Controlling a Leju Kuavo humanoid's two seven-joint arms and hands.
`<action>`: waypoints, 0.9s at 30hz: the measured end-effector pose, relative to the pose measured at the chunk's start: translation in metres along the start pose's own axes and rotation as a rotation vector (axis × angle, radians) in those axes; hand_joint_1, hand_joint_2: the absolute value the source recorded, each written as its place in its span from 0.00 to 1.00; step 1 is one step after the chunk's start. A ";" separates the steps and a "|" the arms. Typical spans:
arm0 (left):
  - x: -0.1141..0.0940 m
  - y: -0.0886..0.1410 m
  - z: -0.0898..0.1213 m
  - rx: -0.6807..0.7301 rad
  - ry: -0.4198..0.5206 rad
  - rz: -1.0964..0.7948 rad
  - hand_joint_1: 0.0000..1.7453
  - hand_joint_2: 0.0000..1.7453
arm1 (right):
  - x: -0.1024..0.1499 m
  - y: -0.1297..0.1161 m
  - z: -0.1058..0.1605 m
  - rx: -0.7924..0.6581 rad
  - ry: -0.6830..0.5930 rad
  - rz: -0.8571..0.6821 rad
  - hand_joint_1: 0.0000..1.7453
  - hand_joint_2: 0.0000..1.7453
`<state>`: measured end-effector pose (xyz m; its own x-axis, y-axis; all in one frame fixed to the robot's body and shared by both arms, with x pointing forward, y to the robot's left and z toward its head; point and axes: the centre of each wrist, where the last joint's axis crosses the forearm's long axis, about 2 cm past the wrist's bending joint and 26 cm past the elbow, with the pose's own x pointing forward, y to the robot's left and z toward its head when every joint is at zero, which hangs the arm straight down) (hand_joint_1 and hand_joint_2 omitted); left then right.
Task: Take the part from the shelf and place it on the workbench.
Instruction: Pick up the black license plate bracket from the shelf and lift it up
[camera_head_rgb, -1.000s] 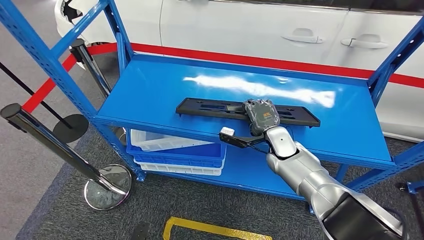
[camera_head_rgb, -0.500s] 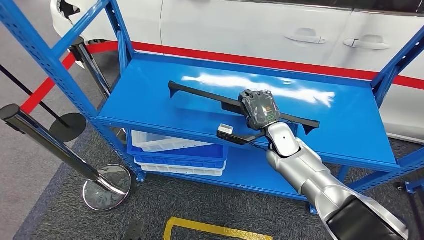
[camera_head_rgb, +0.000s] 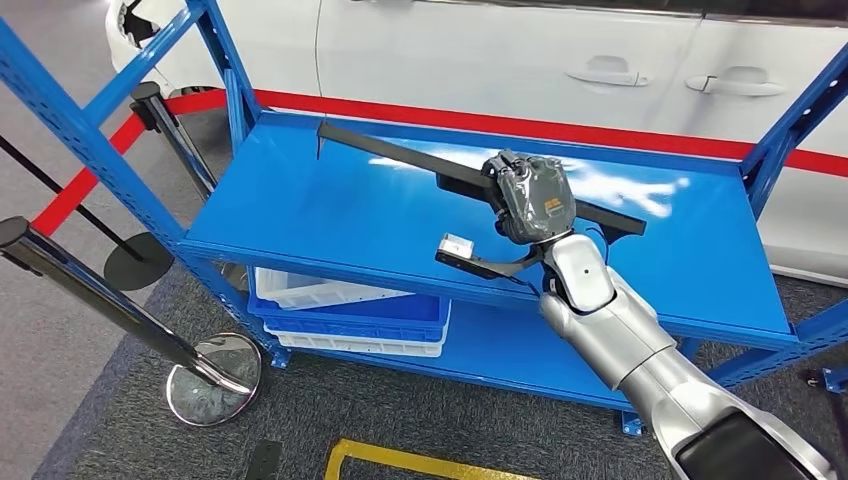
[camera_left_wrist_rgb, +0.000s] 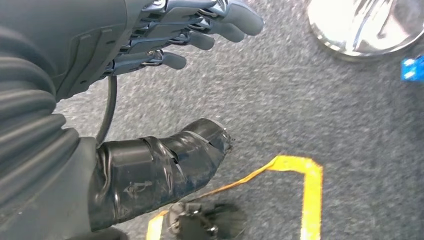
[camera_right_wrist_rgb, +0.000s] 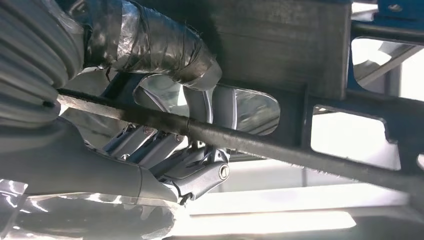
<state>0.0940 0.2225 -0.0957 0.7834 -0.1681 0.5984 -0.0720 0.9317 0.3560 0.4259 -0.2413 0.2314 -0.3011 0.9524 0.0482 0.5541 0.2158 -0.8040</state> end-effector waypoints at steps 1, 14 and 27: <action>-0.001 0.000 0.000 -0.008 0.010 0.012 0.00 1.00 | 0.002 -0.005 -0.002 -0.027 0.007 -0.023 1.00 1.00; -0.013 0.004 0.004 -0.070 0.081 -0.026 0.00 1.00 | 0.055 -0.074 0.029 -0.268 0.010 -0.614 1.00 1.00; -0.017 0.017 -0.002 -0.100 0.093 -0.131 0.00 1.00 | 0.090 -0.138 0.068 -0.365 -0.196 -0.902 1.00 1.00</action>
<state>0.0811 0.2422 -0.1013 0.8359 -0.2638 0.4813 0.0925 0.9321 0.3501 0.2694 -0.2002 0.3063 -0.8323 0.3536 0.4268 0.2496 0.9267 -0.2809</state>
